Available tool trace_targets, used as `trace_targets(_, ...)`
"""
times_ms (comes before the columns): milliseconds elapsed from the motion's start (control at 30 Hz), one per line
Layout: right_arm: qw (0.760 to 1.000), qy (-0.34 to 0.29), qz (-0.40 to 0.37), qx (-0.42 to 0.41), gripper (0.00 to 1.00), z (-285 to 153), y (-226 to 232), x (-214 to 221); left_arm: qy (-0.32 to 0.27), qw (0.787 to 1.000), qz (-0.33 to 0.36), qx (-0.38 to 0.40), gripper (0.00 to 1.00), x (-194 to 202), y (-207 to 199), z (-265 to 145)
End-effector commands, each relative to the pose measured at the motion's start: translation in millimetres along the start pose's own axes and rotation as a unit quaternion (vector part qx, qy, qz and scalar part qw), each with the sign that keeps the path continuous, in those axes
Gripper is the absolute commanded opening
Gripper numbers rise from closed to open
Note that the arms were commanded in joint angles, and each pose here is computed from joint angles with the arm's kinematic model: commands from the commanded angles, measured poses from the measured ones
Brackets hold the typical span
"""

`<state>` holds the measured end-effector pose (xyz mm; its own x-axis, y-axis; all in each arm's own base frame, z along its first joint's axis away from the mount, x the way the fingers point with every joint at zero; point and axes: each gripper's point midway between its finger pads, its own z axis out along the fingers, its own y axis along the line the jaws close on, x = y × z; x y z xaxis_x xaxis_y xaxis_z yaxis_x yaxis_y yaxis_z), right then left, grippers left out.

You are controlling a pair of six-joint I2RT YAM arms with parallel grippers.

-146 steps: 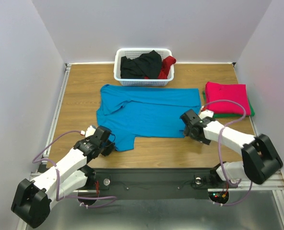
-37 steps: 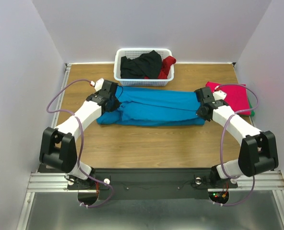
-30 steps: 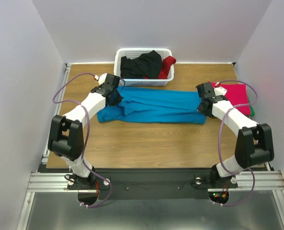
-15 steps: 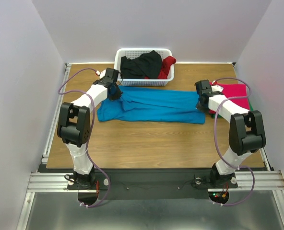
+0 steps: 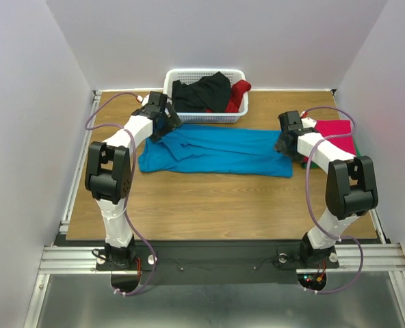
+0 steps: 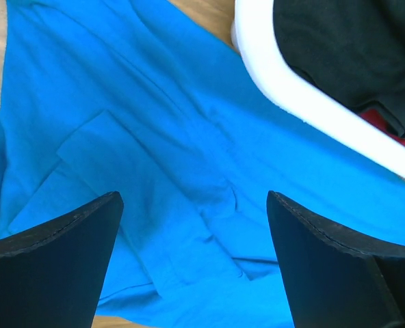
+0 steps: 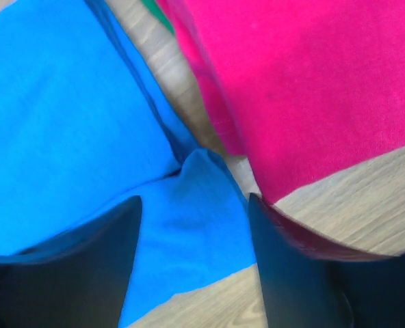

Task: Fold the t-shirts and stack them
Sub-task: Fold the tshirt

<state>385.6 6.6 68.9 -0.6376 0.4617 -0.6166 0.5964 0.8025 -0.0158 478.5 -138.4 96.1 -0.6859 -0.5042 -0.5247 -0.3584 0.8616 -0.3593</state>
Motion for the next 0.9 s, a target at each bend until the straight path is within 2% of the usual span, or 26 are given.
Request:
trace_targets(0,0.998,-0.034,0.012,-0.042,0.83,-22,11,-29,-0.039,0.999,0.003,0.013,0.98,-22,-3,-35)
trace_targets(67,0.998,-0.029,0.001,-0.061,0.97,-29,13,-28,-0.046,0.999,0.000,0.007,0.98,-19,6,-46)
trace_targets(100,0.997,-0.025,-0.004,-0.069,1.00,-31,14,-25,-0.046,0.999,-0.002,0.008,0.98,-16,9,-50)
trace_targets(233,0.989,-0.006,-0.023,-0.143,1.00,-43,32,-10,-0.027,0.999,-0.009,0.039,0.99,13,17,-57)
trace_targets(333,0.965,0.020,-0.074,-0.251,1.00,-59,71,8,-0.012,0.999,-0.013,0.027,0.98,30,30,-44)
trace_targets(367,0.961,0.026,-0.084,-0.263,1.00,-60,79,13,-0.007,1.000,-0.011,0.027,0.98,32,31,-40)
trace_targets(467,0.956,0.031,-0.105,-0.273,1.00,-49,98,20,0.019,0.999,-0.013,0.038,0.98,47,35,-22)
trace_targets(600,0.963,0.027,-0.117,-0.241,1.00,-16,110,15,0.035,0.998,-0.038,0.026,0.98,52,57,-4)
trace_targets(700,0.963,0.044,-0.133,-0.228,1.00,6,114,28,0.041,0.998,-0.045,0.020,0.98,54,71,5)
trace_targets(867,0.960,0.104,-0.150,-0.211,1.00,7,90,98,0.058,0.997,-0.056,0.012,0.98,58,91,21)
